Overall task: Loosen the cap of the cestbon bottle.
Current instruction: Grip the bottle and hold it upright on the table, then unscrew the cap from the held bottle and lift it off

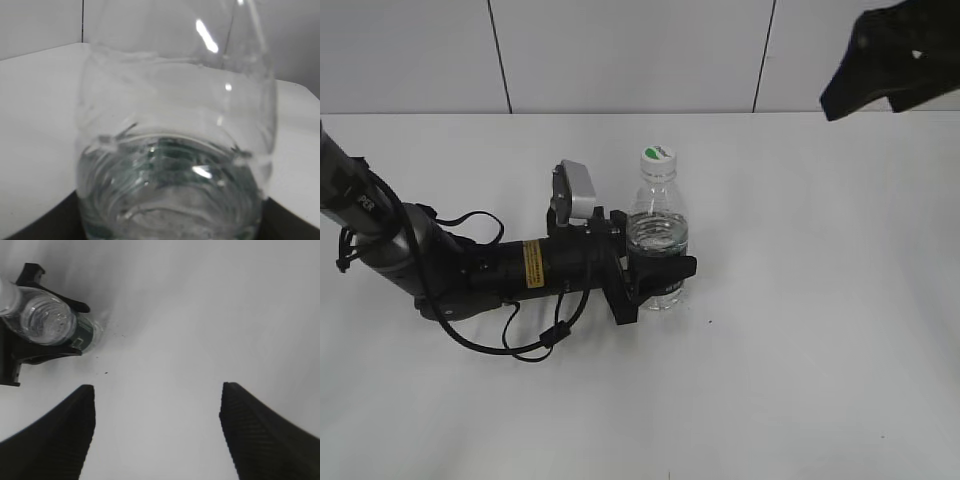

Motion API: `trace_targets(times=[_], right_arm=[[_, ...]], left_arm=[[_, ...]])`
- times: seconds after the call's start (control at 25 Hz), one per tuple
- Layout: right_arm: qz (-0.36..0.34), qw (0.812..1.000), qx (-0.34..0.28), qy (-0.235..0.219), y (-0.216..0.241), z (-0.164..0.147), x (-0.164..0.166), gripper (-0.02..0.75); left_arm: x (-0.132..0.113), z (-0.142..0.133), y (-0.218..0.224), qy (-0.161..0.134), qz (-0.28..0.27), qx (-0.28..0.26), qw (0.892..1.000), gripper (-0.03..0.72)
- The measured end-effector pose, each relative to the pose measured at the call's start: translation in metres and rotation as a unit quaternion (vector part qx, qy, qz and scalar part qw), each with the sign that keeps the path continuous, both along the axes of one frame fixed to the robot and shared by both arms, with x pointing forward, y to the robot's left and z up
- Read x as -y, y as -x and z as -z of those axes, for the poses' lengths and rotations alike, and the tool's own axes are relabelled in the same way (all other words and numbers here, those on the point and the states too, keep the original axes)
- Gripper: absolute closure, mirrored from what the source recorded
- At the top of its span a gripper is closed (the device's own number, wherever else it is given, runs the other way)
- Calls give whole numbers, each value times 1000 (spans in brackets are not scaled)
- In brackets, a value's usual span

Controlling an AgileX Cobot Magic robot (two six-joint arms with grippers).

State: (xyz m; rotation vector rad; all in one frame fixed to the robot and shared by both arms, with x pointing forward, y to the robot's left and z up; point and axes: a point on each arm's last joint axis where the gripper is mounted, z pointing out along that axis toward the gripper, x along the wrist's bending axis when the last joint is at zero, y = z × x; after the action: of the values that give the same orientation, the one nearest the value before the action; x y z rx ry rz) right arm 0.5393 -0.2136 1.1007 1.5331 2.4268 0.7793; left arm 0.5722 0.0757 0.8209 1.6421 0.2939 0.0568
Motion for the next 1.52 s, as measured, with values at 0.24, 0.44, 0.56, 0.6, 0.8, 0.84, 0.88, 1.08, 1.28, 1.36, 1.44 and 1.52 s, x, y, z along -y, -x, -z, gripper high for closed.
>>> trace_targets(times=[0.24, 0.44, 0.56, 0.6, 0.8, 0.84, 0.88, 1.08, 1.28, 1.36, 1.44, 1.52], right_arm=[[-22, 998, -44, 26, -21, -4, -44, 148], [-27, 997, -67, 30, -40, -7, -76, 148], [-31, 998, -58, 19, -47, -12, -98, 148], [-32, 998, -54, 15, -49, -14, -104, 148], [-43, 997, -57, 7, -52, -10, -136, 148], [-46, 997, -63, 9, -51, -5, -141, 148], [-50, 996, -67, 11, -51, -2, -146, 148], [-64, 993, -91, 29, -52, 23, -165, 148], [-69, 992, -101, 37, -53, 34, -171, 148], [-69, 991, -106, 40, -55, 40, -172, 148], [-69, 990, -113, 44, -57, 46, -173, 148], [-68, 989, -119, 48, -59, 52, -174, 148]], left_arm=[[0, 0, 0, 0, 0, 0, 1000, 287], [1, 0, 0, 0, 1, 0, 1000, 287], [1, 0, 0, 0, 0, 0, 1000, 287], [1, 0, 0, 0, 0, 0, 1000, 287], [1, 0, 0, 0, -1, 0, 1000, 287], [1, 0, 0, 1, -1, 0, 1000, 287], [1, 0, 0, 1, -1, 0, 1000, 287], [1, 0, 0, 0, -2, -1, 1000, 287], [2, 0, 0, 1, -2, -1, 1000, 287], [2, 0, 0, 1, -2, -1, 1000, 287], [2, 0, 0, 1, -2, -1, 1000, 287], [2, 0, 0, 1, -2, -1, 1000, 287]])
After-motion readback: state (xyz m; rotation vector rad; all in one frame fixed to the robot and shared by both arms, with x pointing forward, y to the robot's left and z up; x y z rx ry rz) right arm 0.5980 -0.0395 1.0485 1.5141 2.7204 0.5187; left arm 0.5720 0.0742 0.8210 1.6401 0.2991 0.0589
